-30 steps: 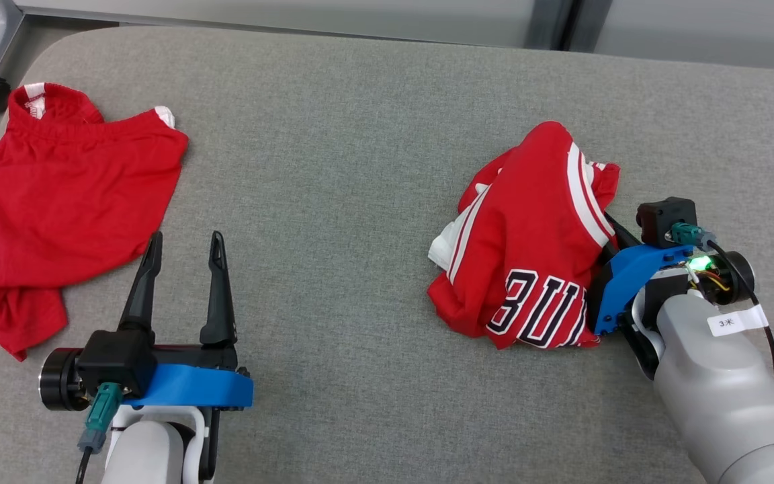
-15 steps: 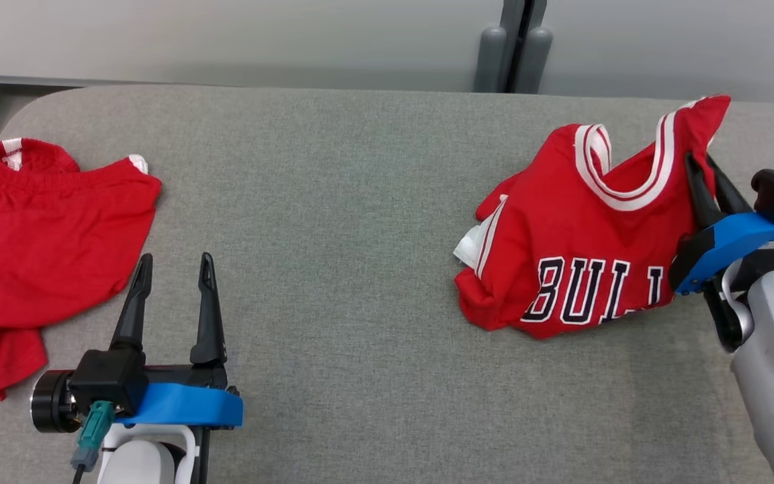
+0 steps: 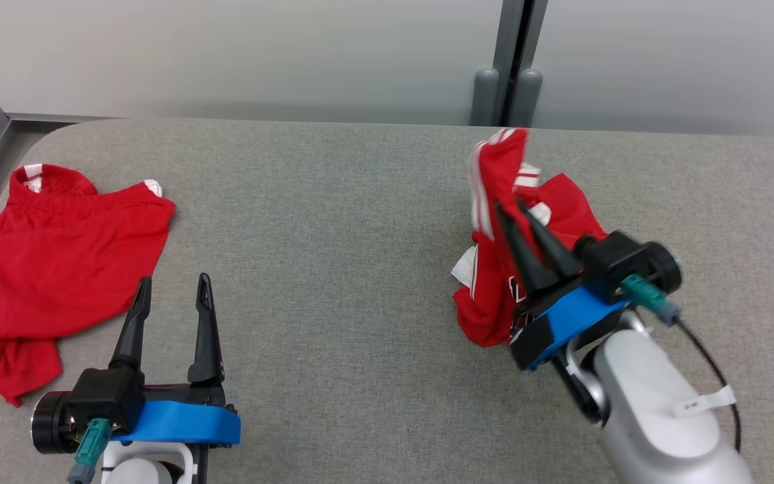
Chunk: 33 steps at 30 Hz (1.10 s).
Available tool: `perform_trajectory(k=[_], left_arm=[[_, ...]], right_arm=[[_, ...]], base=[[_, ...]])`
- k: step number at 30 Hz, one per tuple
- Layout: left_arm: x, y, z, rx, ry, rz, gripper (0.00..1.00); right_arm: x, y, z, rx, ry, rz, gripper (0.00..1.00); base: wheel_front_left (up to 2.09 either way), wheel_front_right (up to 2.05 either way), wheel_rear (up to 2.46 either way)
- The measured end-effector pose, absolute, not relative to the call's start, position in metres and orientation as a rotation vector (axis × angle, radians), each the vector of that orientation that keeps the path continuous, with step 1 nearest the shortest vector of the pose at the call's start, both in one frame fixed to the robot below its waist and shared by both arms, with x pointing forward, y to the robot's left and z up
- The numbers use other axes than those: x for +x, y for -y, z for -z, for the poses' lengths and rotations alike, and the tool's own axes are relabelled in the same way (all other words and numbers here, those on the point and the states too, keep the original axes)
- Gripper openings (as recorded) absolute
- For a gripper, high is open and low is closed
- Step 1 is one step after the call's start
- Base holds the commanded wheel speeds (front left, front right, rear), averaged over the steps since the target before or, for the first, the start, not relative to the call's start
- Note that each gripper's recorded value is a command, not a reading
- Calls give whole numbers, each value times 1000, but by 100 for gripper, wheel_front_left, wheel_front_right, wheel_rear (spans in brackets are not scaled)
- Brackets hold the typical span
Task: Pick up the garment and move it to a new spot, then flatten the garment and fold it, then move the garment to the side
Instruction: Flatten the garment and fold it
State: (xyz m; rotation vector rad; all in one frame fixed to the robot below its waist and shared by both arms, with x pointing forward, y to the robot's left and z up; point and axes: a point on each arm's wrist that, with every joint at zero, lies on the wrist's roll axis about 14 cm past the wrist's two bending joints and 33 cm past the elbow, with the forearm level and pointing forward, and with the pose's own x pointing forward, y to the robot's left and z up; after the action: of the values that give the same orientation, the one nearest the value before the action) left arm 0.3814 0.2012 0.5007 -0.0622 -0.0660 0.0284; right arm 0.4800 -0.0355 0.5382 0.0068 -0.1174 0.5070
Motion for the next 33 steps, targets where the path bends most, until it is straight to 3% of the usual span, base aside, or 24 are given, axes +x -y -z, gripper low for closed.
perform_trajectory(k=[8, 17, 18, 19, 25, 33], left_arm=[[370, -216, -499, -74, 60, -77, 100], [364, -225, -495, -78, 48, -113, 100], [364, -225, -495, -81, 47, -113, 100], [364, -225, -494, -83, 46, -115, 100], [367, -223, -494, -86, 47, -109, 100], [366, -214, -497, -81, 56, -79, 100]], right_arm=[[413, -61, -505, 49, 25, -812, 0], [336, -116, -464, 77, -123, -1065, 0], [329, -119, -461, 81, -135, -1085, 58], [324, -121, -460, 83, -141, -1100, 100], [330, -117, -473, 113, -108, -1072, 100], [372, -59, -505, 127, 17, -827, 100]], base=[[0, 0, 0], [0, 0, 0], [0, 0, 0], [0, 0, 0], [0, 0, 0], [0, 0, 0]])
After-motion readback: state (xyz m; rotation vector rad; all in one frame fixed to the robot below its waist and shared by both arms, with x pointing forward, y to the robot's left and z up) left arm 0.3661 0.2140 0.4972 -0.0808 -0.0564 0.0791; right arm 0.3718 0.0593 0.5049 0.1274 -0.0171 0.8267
